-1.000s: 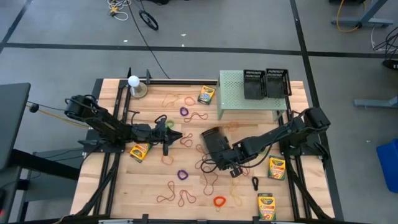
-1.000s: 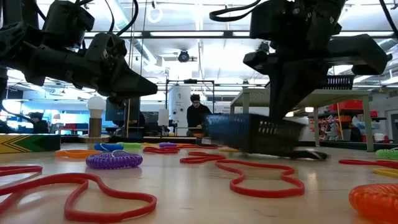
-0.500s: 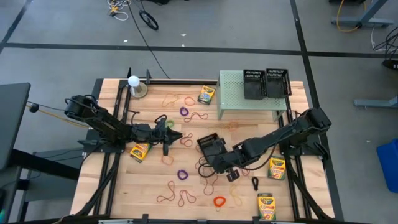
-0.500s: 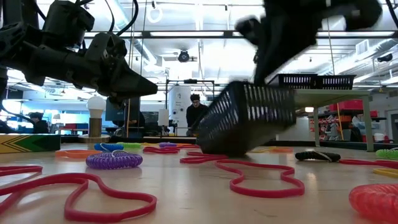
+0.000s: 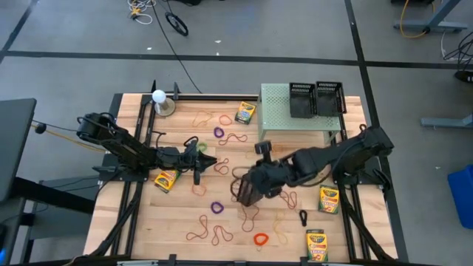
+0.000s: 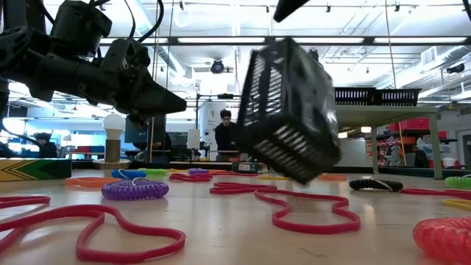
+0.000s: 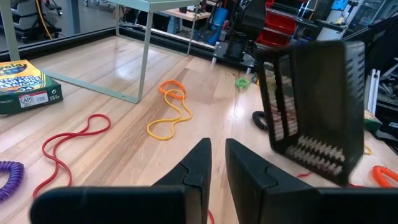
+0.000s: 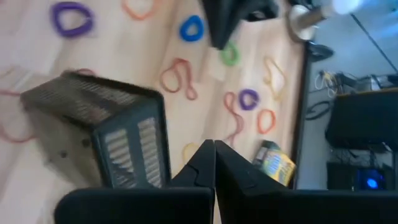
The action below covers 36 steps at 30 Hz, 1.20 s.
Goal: Pick & Place Office Desk Supplies
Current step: Put the black basket on the shelf
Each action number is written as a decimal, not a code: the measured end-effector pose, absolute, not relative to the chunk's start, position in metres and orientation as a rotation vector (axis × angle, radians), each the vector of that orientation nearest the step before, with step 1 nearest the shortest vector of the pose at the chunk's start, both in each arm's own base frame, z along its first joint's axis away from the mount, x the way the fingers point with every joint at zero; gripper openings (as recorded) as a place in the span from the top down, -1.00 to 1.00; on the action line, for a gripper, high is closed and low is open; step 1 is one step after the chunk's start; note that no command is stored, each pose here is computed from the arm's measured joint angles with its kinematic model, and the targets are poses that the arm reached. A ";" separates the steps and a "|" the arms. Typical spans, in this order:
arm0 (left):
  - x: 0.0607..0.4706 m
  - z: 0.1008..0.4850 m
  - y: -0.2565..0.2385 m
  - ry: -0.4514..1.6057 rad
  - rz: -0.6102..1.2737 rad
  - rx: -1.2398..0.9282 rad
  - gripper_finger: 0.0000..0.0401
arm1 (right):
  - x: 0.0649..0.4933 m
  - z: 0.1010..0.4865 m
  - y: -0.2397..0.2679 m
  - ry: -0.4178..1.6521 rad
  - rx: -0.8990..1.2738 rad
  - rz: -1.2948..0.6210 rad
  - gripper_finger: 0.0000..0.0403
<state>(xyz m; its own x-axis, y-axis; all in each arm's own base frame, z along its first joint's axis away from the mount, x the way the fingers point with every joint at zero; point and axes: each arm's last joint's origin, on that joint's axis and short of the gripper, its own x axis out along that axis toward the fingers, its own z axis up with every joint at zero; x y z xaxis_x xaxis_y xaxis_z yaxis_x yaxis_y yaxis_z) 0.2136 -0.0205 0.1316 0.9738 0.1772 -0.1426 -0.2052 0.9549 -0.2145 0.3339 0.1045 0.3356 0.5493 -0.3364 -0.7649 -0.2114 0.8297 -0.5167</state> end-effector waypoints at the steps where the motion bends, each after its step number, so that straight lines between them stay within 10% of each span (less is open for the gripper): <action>1: 0.214 0.132 -0.021 0.123 0.195 -0.230 0.74 | 0.335 0.339 0.101 1.000 -0.605 -0.089 0.99; 12: 0.214 0.132 -0.021 0.122 0.195 -0.230 0.74 | 0.347 0.337 0.073 1.005 -0.331 -0.041 0.99; 23: 0.214 0.132 -0.020 0.122 0.194 -0.232 0.74 | 0.336 0.252 0.082 1.170 0.094 -0.163 0.59; 29: 0.214 0.149 -0.021 -0.065 0.139 -0.731 0.74 | 0.319 0.198 0.105 1.155 0.200 -0.194 0.50; 36: 0.214 0.151 -0.021 -0.095 0.126 -0.832 0.74 | 0.307 0.198 0.104 1.093 0.253 -0.299 0.56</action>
